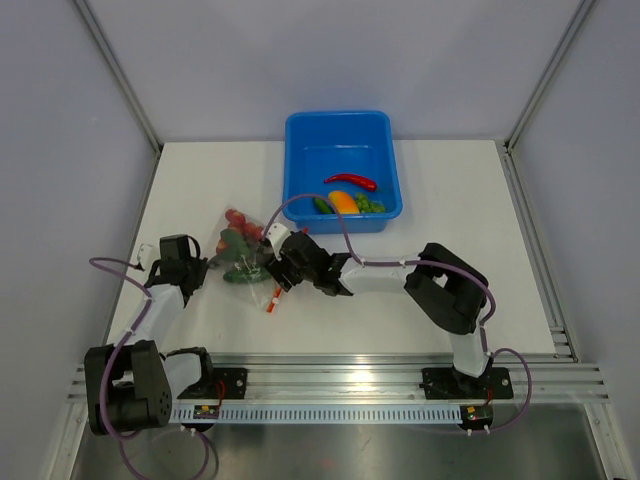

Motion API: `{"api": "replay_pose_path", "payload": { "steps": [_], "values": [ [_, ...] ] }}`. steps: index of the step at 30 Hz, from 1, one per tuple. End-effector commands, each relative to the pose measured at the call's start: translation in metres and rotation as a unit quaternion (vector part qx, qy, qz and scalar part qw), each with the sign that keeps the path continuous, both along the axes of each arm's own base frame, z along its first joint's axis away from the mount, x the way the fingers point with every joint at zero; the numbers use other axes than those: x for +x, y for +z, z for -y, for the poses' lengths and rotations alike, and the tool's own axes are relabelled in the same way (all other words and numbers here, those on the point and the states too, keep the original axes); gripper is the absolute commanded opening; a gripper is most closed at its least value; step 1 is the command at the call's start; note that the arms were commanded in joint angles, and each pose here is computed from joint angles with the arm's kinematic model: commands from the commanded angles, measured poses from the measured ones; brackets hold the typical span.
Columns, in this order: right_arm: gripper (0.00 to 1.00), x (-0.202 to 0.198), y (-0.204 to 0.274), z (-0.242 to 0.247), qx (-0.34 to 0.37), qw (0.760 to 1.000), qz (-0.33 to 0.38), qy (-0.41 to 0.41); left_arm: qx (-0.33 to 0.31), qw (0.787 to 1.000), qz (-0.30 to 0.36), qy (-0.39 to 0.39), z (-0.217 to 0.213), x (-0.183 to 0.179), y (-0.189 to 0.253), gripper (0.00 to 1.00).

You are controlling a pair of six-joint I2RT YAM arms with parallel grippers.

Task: Open the zip-top bag and remove the fake food
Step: Pick up the fake vegetable from the zipper food storage bag.

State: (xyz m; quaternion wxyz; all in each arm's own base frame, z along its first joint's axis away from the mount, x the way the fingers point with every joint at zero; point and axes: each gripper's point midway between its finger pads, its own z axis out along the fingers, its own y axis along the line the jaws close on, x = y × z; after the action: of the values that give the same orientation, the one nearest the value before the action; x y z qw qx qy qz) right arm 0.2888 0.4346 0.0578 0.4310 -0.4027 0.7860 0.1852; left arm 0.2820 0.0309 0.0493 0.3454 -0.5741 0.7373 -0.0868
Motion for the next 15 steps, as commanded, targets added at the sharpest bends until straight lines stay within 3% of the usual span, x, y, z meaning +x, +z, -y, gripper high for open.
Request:
{"api": "replay_pose_path", "payload": {
  "steps": [1, 15],
  "values": [
    [0.72, 0.0, 0.019, -0.023, 0.015, 0.998, 0.042, 0.033, 0.014, 1.0, 0.023, -0.01, -0.001, 0.015, 0.018, 0.0],
    [0.84, 0.001, -0.015, -0.043, -0.038, 0.997, 0.027, 0.061, 0.002, 0.997, 0.033, -0.063, 0.016, 0.03, 0.015, 0.0]
  ]
}}
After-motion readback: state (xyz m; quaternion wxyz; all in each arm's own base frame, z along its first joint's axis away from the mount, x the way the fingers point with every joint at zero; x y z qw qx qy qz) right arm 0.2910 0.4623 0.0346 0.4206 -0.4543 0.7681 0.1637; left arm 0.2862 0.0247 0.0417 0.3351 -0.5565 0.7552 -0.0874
